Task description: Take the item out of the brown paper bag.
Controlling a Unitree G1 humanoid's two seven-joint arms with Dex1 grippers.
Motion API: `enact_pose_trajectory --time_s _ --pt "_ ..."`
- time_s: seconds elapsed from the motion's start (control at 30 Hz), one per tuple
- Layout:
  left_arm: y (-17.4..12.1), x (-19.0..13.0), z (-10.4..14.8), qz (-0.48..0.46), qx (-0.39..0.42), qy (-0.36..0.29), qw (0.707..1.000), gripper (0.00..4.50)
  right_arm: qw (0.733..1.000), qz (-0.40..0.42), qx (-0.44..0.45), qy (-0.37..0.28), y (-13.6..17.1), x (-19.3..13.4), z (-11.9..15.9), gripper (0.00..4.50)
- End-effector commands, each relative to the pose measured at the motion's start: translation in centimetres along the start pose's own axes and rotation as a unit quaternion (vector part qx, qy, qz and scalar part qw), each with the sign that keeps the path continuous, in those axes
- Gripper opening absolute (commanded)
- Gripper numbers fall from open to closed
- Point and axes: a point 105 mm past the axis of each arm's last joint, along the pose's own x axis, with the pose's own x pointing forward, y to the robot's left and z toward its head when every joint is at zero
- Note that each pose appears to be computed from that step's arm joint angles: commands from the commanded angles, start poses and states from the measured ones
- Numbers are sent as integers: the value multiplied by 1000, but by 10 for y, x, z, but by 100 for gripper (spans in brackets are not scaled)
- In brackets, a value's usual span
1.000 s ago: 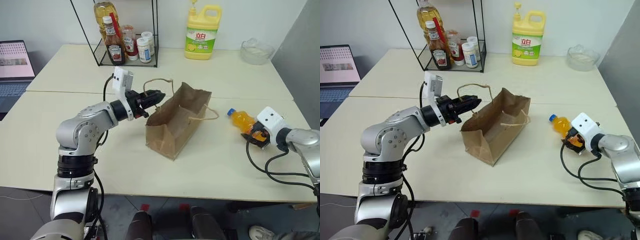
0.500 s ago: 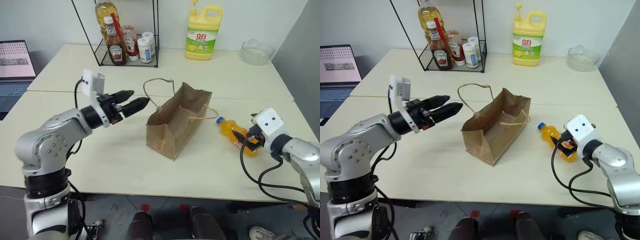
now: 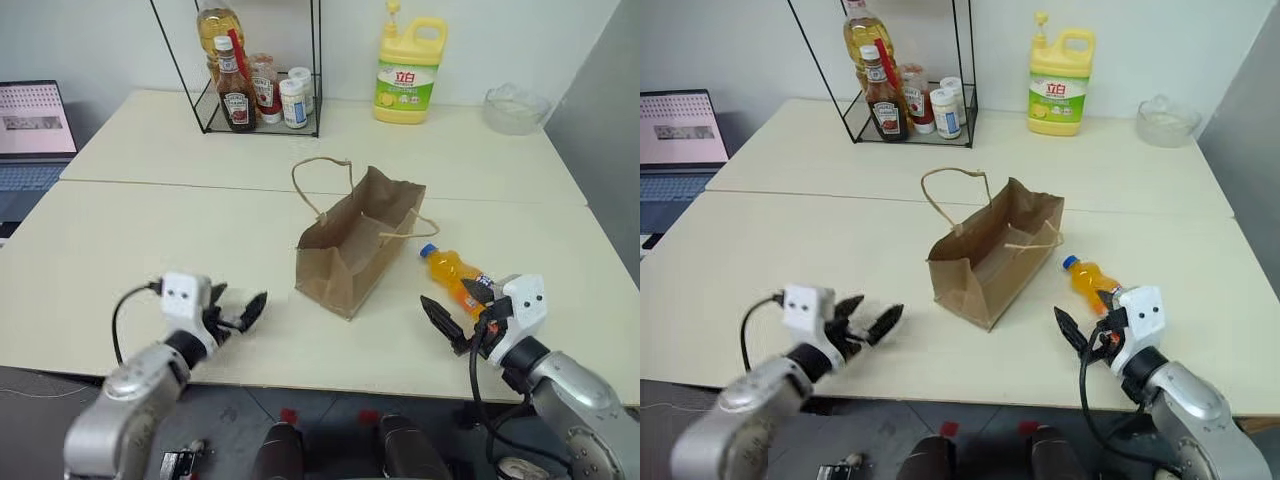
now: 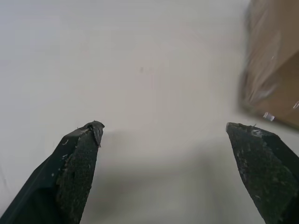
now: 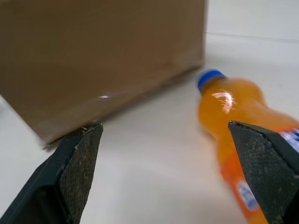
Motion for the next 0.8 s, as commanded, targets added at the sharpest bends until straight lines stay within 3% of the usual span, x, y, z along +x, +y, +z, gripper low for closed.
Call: enact_pose_trajectory --time_s 0.03,0.3,0.8 --pt "-12 0 0 25 41 -24 999 448 997 -75 -9 -13 -9 -12 4 450" --pt "-28 1 -17 40 33 -23 998 448 990 -134 36 -5 -11 -18 -7 450" --pt "-12 -8 -39 87 32 -8 996 448 978 -210 6 19 -29 -22 -25 450"
